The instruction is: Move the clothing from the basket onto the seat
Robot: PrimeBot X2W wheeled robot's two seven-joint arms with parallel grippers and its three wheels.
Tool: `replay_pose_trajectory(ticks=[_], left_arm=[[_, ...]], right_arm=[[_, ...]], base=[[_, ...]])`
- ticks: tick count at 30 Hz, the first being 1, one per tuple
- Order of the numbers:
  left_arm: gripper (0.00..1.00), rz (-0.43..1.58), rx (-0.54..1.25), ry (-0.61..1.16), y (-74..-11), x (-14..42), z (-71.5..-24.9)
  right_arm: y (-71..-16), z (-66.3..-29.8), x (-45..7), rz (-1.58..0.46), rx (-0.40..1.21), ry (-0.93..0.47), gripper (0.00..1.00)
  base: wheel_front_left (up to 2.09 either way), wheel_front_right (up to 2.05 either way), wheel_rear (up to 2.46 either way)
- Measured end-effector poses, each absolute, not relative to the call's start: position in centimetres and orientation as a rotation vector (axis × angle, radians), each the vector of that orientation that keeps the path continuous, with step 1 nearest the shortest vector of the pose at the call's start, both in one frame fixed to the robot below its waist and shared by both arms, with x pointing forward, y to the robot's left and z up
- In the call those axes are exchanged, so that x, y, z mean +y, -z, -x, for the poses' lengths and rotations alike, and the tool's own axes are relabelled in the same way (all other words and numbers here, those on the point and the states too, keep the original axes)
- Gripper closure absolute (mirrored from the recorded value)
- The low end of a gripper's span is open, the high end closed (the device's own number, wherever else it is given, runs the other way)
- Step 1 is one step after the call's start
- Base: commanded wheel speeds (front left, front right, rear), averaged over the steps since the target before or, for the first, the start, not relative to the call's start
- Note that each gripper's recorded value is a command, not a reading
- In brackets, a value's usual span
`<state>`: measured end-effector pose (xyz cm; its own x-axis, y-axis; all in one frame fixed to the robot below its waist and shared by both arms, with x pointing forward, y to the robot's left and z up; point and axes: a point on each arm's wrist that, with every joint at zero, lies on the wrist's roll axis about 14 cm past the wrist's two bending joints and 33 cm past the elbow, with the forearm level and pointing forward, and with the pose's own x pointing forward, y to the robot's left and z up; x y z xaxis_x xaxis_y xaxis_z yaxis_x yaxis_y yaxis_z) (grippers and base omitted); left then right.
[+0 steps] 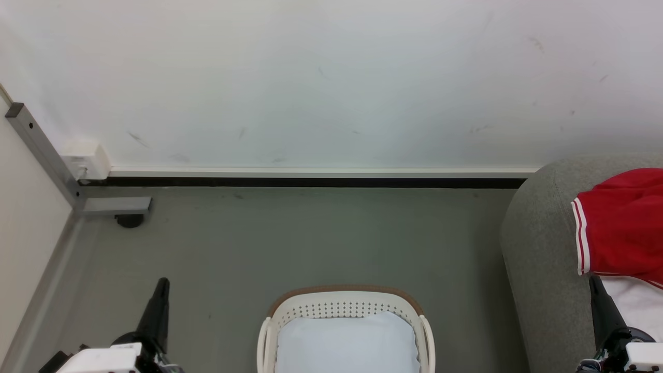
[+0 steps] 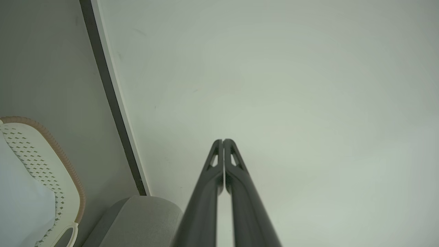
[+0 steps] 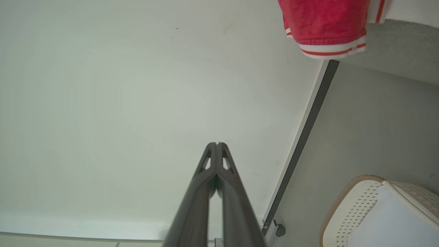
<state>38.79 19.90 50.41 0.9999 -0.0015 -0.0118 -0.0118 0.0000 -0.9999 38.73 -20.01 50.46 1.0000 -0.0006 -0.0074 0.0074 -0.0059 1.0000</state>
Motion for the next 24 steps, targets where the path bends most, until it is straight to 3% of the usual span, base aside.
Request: replay_pose_trajectory(ticks=[24], left_arm=[[1.00,1.571,0.010,-0.008,-50.41,19.90,-38.78]], right_arm=[[-50.46,-38.73,-20.02,-1.576,0.005,0.006,1.00]], base=[[0.00,0.00,0.00]])
